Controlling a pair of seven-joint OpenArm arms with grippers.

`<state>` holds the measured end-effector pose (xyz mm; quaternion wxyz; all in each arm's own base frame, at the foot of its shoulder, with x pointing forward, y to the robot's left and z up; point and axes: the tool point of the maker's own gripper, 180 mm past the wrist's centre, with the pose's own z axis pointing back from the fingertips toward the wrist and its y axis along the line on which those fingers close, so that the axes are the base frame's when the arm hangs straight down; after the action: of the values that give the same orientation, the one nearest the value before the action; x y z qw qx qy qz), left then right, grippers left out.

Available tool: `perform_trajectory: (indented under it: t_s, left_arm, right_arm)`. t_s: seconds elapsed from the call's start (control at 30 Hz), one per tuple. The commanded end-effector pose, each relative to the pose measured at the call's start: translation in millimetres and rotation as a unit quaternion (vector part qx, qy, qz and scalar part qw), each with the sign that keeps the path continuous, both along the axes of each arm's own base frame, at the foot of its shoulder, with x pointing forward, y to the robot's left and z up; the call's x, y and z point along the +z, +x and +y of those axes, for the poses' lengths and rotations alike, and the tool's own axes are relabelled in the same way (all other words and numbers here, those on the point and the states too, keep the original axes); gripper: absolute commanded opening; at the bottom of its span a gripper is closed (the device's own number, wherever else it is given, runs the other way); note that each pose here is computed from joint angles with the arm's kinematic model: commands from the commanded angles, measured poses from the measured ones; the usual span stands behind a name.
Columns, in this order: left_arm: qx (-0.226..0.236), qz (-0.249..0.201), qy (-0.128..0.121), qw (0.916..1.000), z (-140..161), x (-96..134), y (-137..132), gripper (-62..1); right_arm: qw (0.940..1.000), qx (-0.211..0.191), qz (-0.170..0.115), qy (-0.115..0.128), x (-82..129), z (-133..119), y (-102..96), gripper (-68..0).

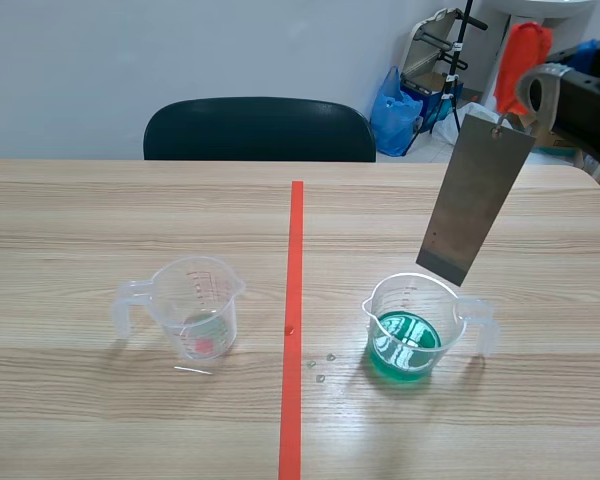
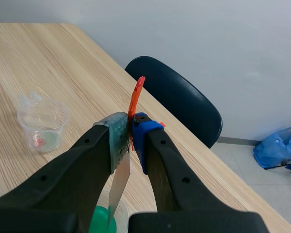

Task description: Do the redox reaction experiment

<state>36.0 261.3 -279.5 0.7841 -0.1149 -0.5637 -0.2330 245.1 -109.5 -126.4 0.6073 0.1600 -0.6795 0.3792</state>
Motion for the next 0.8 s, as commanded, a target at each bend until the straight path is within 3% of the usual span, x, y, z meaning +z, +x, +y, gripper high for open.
perform_trajectory:
  t_s: [0.0, 0.23, 0.3, 0.43, 0.53, 0.63, 0.77]
  left_arm:
    - [-0.001, -0.014, -0.012, 0.9998, -4, 6, 3, 1.4]
    - [0.001, -0.021, -0.016, 0.9997, -1, 9, 9, -0.5]
    - [0.002, -0.023, -0.016, 0.9996, 3, 11, 15, -10.9]
    - [-0.024, -0.019, -0.004, 0.9995, 5, 5, 41, -40.8]
    - [-0.056, -0.015, -0.018, 0.9981, 0, 5, 68, -56.7]
    - [-0.102, -0.004, -0.041, 0.994, -11, 7, 97, -58.8]
    - [-0.14, -0.009, -0.051, 0.9887, -27, 12, 140, -58.8]
  right_arm:
    - [0.9999, 0.003, -0.016, 0.003, 10, 0, 0.4, -65.6]
    - [0.9999, 0.003, -0.015, 0.002, 10, 0, 0.4, -65.6]
    - [0.9999, 0.003, -0.015, 0.002, 10, 0, 0.4, -65.6]
    - [0.9999, 0.003, -0.015, 0.002, 10, 1, 0.3, -65.6]
    - [0.9999, 0.003, -0.015, 0.002, 10, 1, 0.3, -65.6]
    - [0.9999, 0.004, -0.015, 0.002, 10, 1, 0.3, -65.6]
    - [0.9999, 0.003, -0.015, 0.002, 9, 1, 0.3, -65.6]
